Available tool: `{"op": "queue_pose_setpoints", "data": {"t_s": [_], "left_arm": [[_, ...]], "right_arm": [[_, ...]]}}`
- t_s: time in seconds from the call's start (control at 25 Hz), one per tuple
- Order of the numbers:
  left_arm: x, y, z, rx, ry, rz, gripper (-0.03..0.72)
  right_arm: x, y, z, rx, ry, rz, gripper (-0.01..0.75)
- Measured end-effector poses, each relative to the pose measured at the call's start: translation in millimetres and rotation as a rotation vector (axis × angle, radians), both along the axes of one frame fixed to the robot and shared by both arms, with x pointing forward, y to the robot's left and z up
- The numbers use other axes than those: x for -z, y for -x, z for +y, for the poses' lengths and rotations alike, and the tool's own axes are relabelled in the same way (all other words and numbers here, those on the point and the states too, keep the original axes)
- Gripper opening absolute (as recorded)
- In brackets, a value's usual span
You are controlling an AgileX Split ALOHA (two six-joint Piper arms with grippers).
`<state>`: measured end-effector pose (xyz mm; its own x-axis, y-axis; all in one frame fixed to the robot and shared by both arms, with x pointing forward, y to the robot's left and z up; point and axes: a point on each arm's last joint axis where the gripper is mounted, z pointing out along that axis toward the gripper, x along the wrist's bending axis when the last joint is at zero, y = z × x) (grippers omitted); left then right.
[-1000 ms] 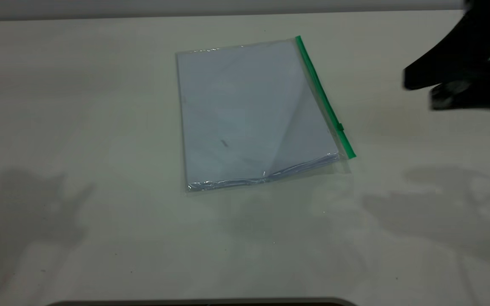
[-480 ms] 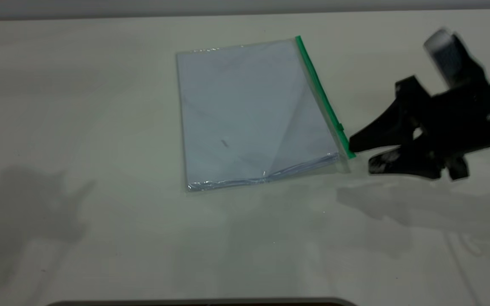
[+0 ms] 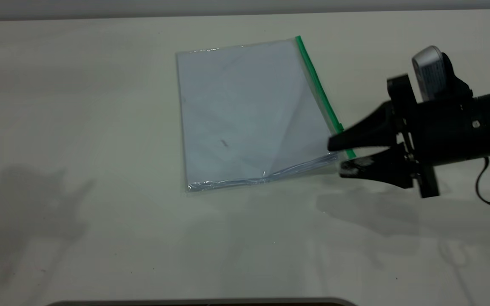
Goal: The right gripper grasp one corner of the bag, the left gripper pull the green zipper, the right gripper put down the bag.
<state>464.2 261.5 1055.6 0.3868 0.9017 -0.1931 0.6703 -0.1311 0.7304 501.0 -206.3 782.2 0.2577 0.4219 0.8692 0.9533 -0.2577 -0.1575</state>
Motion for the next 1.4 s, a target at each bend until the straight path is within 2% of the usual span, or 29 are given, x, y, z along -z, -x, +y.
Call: {"op": "queue_pose_setpoints", "data": {"t_s": [0.08, 0.16, 0.2, 0.36, 0.4, 0.48, 0.6, 0.72, 0.92, 1.04, 1.4], "left_arm": [[0, 0, 0, 0.000, 0.000, 0.000, 0.519], [0, 0, 0, 0.002, -0.002, -0.001, 0.519], [0, 0, 0, 0.002, -0.002, -0.001, 0.519], [0, 0, 0, 0.002, -0.001, -0.001, 0.519], [0, 0, 0, 0.003, -0.003, -0.002, 0.519], [0, 0, 0, 0.005, -0.003, -0.001, 0.519], [0, 0, 0, 0.008, -0.002, 0.003, 0.519], [1, 1, -1, 0.016, 0.001, 0.012, 0.519], [1, 2, -1, 0.020, 0.002, 0.017, 0.519], [1, 2, -1, 0.020, 0.002, 0.017, 0.519], [1, 2, -1, 0.022, 0.003, 0.018, 0.519]], "right_arm": [[-6, 6, 9, -0.008, -0.044, 0.042, 0.425], [-6, 16, 21, -0.040, -0.014, 0.088, 0.420], [-3, 21, 25, -0.060, 0.049, 0.106, 0.417], [24, 34, 39, -0.171, 0.480, 0.114, 0.407], [26, 31, 43, -0.191, 0.543, 0.082, 0.407], [26, 18, 52, -0.218, 0.597, 0.000, 0.407], [21, -11, 62, -0.214, 0.630, -0.119, 0.405], [15, -34, 62, -0.171, 0.651, -0.177, 0.406], [11, -51, 38, -0.084, 0.653, -0.168, 0.404], [7, -59, 20, -0.036, 0.622, -0.166, 0.404], [11, -60, 1, -0.067, 0.534, -0.201, 0.414]]}}
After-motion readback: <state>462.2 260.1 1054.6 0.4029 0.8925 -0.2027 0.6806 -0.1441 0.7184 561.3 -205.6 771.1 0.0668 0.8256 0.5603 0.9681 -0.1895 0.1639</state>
